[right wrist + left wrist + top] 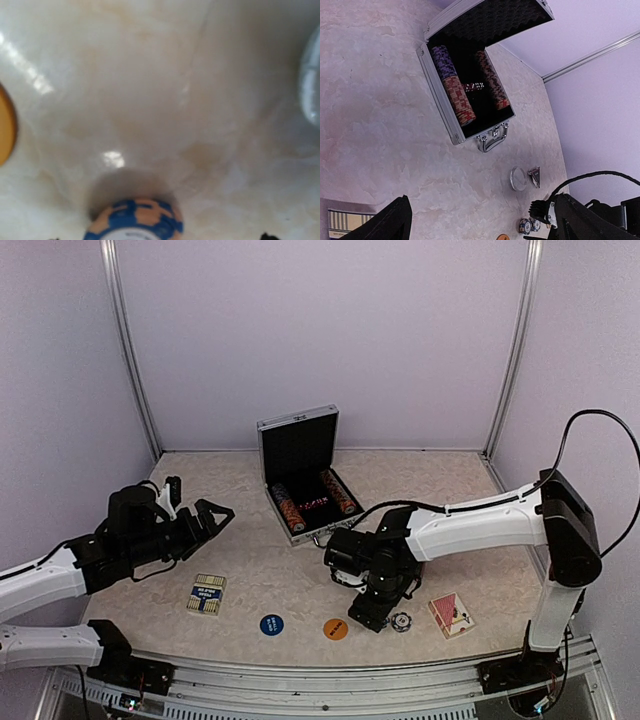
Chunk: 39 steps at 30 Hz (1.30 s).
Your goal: Pack up texas hold em set
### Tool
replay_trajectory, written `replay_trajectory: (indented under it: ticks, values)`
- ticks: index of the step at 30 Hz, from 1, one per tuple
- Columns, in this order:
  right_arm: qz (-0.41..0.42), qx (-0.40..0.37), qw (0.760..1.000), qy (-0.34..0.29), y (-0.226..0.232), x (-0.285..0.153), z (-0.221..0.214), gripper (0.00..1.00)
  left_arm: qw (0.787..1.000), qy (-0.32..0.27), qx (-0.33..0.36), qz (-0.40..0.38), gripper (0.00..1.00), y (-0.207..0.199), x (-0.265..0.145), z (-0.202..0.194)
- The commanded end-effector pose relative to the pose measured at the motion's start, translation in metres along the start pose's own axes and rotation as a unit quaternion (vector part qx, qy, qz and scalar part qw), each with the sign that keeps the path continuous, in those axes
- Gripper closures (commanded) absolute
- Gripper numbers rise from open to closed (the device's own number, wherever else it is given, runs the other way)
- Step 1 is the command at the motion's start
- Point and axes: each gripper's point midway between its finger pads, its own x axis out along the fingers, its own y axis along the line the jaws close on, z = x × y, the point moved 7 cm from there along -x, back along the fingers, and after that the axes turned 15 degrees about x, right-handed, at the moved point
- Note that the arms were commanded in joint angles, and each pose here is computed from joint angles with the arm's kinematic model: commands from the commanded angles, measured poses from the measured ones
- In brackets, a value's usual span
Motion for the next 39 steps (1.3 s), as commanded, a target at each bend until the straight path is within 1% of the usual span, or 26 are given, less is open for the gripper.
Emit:
replay_trajectory:
  ticks: [1,3,13,19,21,24,25,26,31,37,39]
  values:
    - [0.016,-0.001,1.000,0.012,0.009,0.011,-0.007,0.16,1.000,0.004,-0.001,0.003,0.01,0.001,0.001,-0.005]
    - [0.021,0.000,1.000,0.013,0.010,0.012,-0.007,0.19,1.000,0.005,-0.002,0.001,0.01,0.001,0.002,-0.005]
    - [0.021,-0.009,0.999,0.025,0.011,0.024,-0.013,0.24,1.000,0.004,-0.007,-0.002,0.01,0.000,0.002,-0.006]
    - [0.024,-0.015,0.999,0.034,0.011,0.034,-0.018,0.30,1.000,0.001,-0.007,-0.004,0.01,-0.002,-0.001,-0.004]
    - [0.027,-0.015,0.999,0.034,0.011,0.035,-0.018,0.37,1.000,-0.001,-0.005,-0.005,0.01,-0.002,-0.002,-0.003]
    - [0.031,-0.013,0.999,0.035,0.010,0.038,-0.019,0.55,1.000,-0.005,-0.003,-0.017,0.01,-0.003,-0.002,-0.004]
    - [0.030,-0.012,0.999,0.037,0.009,0.039,-0.020,0.59,1.000,-0.002,-0.005,-0.019,0.01,-0.001,-0.002,-0.005]
    - [0.029,-0.012,0.999,0.038,0.008,0.040,-0.020,0.61,0.999,-0.009,-0.009,-0.029,0.01,-0.002,-0.001,-0.004]
    - [0.026,-0.011,0.999,0.037,0.005,0.036,-0.022,0.64,0.999,-0.012,-0.025,-0.041,0.01,0.007,-0.001,-0.006]
    - [0.032,-0.016,0.999,0.018,0.007,0.028,-0.014,0.95,0.998,-0.010,-0.028,-0.051,0.01,0.004,-0.001,-0.005]
    - [0.032,-0.016,0.999,0.003,0.008,0.023,-0.007,0.99,0.998,-0.004,-0.030,-0.056,0.01,0.003,0.000,-0.007]
